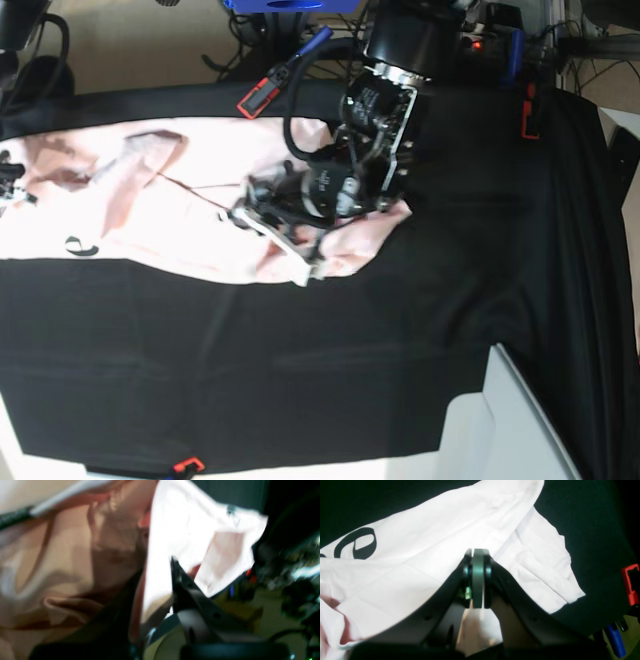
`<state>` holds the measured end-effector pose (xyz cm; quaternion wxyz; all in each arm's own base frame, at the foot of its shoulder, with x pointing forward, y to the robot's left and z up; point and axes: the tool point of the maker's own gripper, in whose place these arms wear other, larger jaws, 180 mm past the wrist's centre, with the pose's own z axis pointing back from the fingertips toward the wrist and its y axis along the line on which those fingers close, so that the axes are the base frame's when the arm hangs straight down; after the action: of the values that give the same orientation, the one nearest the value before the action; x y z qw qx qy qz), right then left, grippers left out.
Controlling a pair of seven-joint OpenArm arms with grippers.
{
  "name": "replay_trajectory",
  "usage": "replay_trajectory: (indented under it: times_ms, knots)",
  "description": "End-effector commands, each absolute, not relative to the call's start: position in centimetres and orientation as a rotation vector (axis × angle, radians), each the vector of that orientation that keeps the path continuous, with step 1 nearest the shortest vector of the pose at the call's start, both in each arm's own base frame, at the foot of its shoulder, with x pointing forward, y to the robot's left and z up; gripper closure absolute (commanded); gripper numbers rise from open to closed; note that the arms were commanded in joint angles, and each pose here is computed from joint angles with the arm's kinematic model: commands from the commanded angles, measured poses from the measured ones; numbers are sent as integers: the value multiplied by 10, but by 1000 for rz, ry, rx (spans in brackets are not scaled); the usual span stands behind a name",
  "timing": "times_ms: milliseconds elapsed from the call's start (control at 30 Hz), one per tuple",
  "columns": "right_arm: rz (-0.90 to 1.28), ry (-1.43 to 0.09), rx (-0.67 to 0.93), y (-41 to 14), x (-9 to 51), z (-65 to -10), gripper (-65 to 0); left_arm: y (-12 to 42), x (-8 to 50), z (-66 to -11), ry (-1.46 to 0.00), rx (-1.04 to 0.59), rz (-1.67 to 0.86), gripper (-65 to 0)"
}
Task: Fold the T-shirt properly
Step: 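Lift the corner with the left gripper and fold it toward the right gripper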
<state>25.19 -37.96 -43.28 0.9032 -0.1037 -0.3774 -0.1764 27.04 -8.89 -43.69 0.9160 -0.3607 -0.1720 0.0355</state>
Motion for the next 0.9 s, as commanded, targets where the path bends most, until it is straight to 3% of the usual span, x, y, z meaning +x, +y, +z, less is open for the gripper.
replay_trajectory:
  times_ms: [0,200,467,867]
  knots:
    - [-359,-840,-240,-391,263,-414,0,-109,281,-417,-382,-793,27,0]
    - [-359,-842,-239,-391,264,-414,0,-143,289,-402,-394,-783,-162,0]
    - [-360,-848,-238,-391,266,-412,0,-138,303,-418,-358,-722,-186,0]
    - [-361,-857,-236,-391,271,-410,0,-175,294,-398,-394,-682,-451,0]
